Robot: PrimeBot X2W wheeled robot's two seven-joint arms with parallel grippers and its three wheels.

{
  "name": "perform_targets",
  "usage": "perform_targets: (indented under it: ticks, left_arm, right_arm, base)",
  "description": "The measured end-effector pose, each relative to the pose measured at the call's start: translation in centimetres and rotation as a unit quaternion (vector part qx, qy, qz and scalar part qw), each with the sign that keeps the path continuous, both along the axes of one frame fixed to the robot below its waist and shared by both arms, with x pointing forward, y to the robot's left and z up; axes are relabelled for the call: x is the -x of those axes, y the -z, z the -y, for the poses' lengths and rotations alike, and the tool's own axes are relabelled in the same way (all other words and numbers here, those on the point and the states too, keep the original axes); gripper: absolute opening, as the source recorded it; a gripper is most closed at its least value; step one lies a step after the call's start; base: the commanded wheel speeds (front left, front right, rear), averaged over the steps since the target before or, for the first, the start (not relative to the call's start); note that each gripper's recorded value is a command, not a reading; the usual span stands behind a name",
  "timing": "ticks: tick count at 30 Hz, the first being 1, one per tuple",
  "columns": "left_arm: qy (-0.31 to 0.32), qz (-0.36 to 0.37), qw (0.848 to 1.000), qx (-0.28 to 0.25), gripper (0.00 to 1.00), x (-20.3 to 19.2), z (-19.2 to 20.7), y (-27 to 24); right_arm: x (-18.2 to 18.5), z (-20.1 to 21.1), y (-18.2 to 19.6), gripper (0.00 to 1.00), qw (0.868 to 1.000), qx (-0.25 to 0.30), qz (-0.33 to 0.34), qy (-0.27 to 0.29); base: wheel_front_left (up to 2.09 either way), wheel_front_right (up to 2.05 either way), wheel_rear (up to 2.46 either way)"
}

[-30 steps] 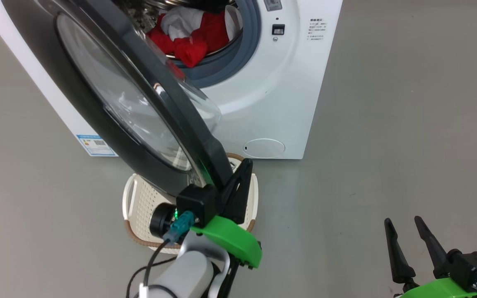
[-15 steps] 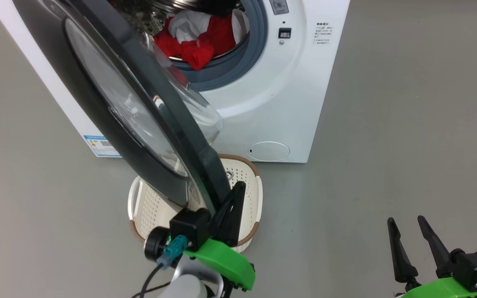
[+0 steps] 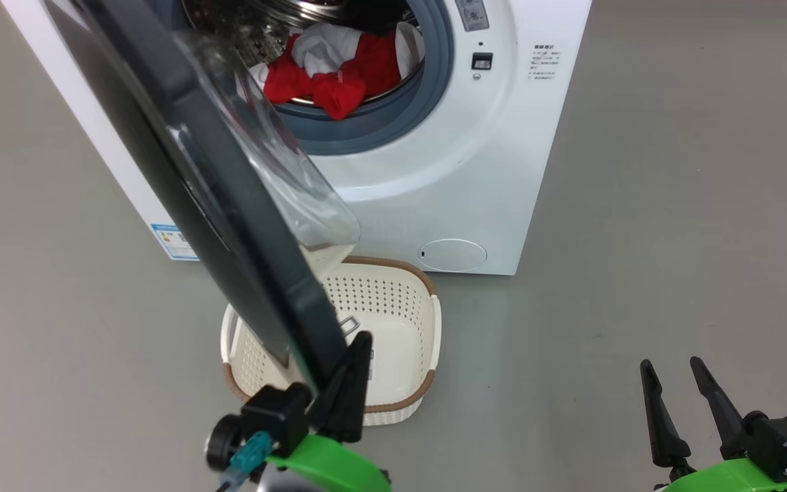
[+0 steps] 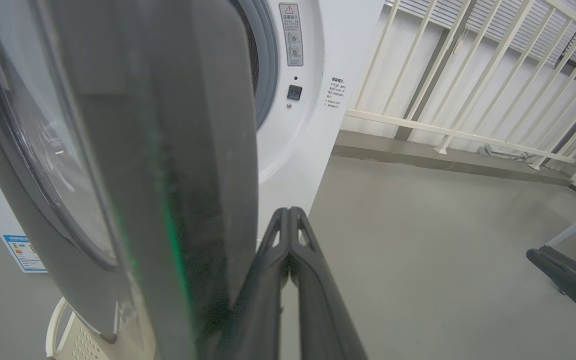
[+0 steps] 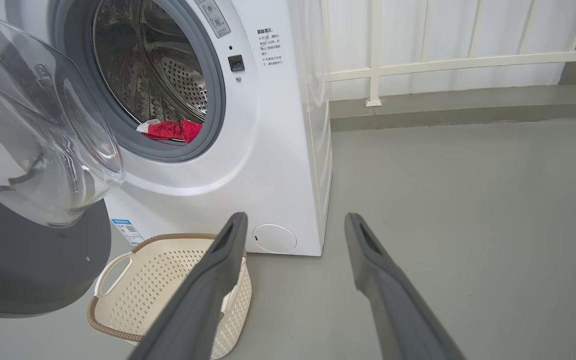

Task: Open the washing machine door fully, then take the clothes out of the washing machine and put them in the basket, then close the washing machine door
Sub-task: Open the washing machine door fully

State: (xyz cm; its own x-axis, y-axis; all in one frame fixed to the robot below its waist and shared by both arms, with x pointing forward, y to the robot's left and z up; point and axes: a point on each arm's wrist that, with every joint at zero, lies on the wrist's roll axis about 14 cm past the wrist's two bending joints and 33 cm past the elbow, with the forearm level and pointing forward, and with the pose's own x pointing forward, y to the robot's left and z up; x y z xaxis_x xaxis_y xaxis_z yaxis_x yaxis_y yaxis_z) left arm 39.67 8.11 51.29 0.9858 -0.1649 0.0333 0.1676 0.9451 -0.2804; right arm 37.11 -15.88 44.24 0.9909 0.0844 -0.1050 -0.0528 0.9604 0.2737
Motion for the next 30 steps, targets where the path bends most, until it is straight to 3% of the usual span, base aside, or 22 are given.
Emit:
perform_targets:
  ticks: [30]
  left_arm:
    - [-0.143,-0.011,0.989,-0.040,0.00,4.4,-10.1,0.0]
  right_arm:
    - [-0.9,-1.8,0.4,1.00,1.000,-0.002,-0.005,-0.027]
  base:
    - [0.00,0.00,0.00]
